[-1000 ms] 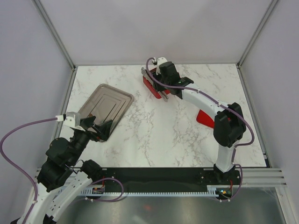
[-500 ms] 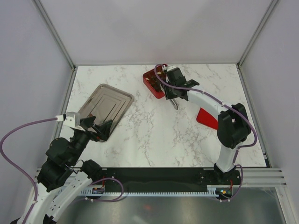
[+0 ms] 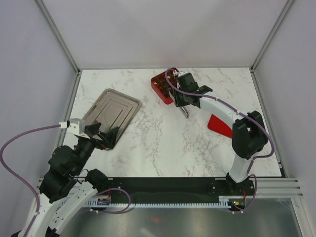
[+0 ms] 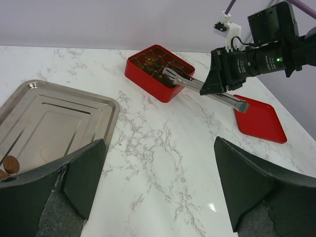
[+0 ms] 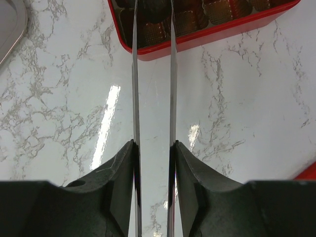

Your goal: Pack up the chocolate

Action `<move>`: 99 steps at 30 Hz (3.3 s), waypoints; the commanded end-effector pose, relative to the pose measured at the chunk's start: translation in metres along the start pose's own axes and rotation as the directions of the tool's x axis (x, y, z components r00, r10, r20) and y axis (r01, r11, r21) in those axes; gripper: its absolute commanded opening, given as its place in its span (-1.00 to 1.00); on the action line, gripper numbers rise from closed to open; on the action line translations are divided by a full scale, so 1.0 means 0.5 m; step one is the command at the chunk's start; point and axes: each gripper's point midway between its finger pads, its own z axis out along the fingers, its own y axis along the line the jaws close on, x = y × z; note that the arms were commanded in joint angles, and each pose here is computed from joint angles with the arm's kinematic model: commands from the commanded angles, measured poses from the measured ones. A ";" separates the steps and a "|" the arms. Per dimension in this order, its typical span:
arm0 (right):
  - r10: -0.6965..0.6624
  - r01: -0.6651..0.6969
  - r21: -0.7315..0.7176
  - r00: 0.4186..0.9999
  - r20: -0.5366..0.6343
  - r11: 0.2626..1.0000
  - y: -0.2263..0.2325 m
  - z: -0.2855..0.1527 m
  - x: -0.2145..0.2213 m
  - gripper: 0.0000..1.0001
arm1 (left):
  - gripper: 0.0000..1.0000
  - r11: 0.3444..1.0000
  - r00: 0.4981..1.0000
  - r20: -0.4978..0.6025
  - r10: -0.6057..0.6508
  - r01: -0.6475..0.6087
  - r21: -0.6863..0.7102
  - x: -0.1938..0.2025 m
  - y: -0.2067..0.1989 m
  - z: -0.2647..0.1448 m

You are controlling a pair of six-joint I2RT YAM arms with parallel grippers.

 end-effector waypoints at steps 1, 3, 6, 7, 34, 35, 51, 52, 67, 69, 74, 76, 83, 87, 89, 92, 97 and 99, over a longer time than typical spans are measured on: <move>0.037 -0.034 -0.039 0.997 0.071 0.999 0.014 -0.039 -0.038 -0.14 | 0.99 1.000 0.999 0.037 0.021 -0.021 -0.001 -0.017 0.001 0.001; 0.039 -0.036 -0.046 0.997 0.074 0.998 0.016 -0.043 -0.038 -0.13 | 0.99 1.000 0.999 0.038 0.020 -0.020 0.000 -0.018 0.001 0.000; 0.041 -0.037 -0.043 0.997 0.073 0.998 0.014 -0.044 -0.036 -0.11 | 0.99 1.000 0.999 0.035 0.021 -0.021 -0.001 -0.016 0.001 0.001; 0.040 -0.037 -0.042 0.997 0.073 0.998 0.012 -0.044 -0.036 -0.08 | 0.99 1.000 0.999 0.037 0.021 -0.021 -0.001 -0.017 0.001 0.001; -0.005 0.033 -0.144 0.982 0.189 0.989 0.091 -0.093 -0.138 -0.01 | 0.99 1.000 0.999 0.033 0.026 -0.026 0.008 -0.017 -0.002 0.001; -0.014 0.044 -0.152 0.980 0.197 0.987 0.103 -0.095 -0.142 -0.01 | 0.99 1.000 0.999 0.033 0.026 -0.026 0.008 -0.016 -0.002 0.002; -0.300 0.421 -0.472 0.901 0.313 0.775 0.537 -0.049 -0.057 0.02 | 0.99 1.000 0.998 0.048 0.026 -0.027 0.014 -0.022 -0.003 -0.003; -0.315 0.451 -0.490 0.887 0.337 0.746 0.569 -0.060 -0.052 0.04 | 0.99 1.000 0.998 0.048 0.026 -0.027 0.014 -0.022 -0.003 -0.004; -0.353 0.475 -0.579 0.880 0.318 0.663 0.685 0.042 0.042 0.08 | 0.99 0.999 0.998 0.058 0.022 -0.023 0.025 -0.024 -0.006 -0.007; -0.359 0.471 -0.583 0.882 0.304 0.662 0.688 0.060 0.056 0.08 | 0.99 0.999 0.998 0.058 0.023 -0.025 0.025 -0.024 -0.006 -0.007; -0.356 0.457 -0.592 0.889 0.287 0.663 0.701 0.092 0.073 0.08 | 0.99 0.999 0.998 0.061 0.023 -0.024 0.027 -0.026 -0.006 -0.009; -0.353 0.449 -0.600 0.893 0.278 0.662 0.707 0.103 0.081 0.08 | 0.99 0.999 0.998 0.064 0.023 -0.025 0.026 -0.027 -0.006 -0.010; -0.336 0.438 -0.577 0.899 0.282 0.689 0.716 0.115 0.077 0.07 | 0.99 0.999 0.998 0.059 0.025 -0.026 0.020 -0.025 -0.004 -0.007; -0.336 0.442 -0.546 0.897 0.289 0.711 0.711 0.116 0.072 0.02 | 0.99 0.999 0.998 0.058 0.025 -0.026 0.020 -0.025 -0.004 -0.007; -0.333 0.441 -0.519 0.897 0.292 0.732 0.700 0.116 0.064 -0.01 | 0.99 1.000 0.998 0.060 0.025 -0.026 0.017 -0.024 -0.002 -0.007; -0.328 0.437 -0.482 0.897 0.296 0.759 0.685 0.113 0.053 -0.06 | 0.99 1.000 0.998 0.060 0.025 -0.026 0.016 -0.024 -0.002 -0.007; -0.325 0.437 -0.454 0.895 0.306 0.777 0.671 0.099 0.042 -0.12 | 0.99 1.000 0.998 0.059 0.025 -0.026 0.015 -0.024 -0.002 -0.007; -0.322 0.435 -0.451 0.895 0.308 0.779 0.665 0.091 0.036 -0.13 | 0.99 1.000 0.998 0.060 0.025 -0.026 0.016 -0.025 -0.002 -0.007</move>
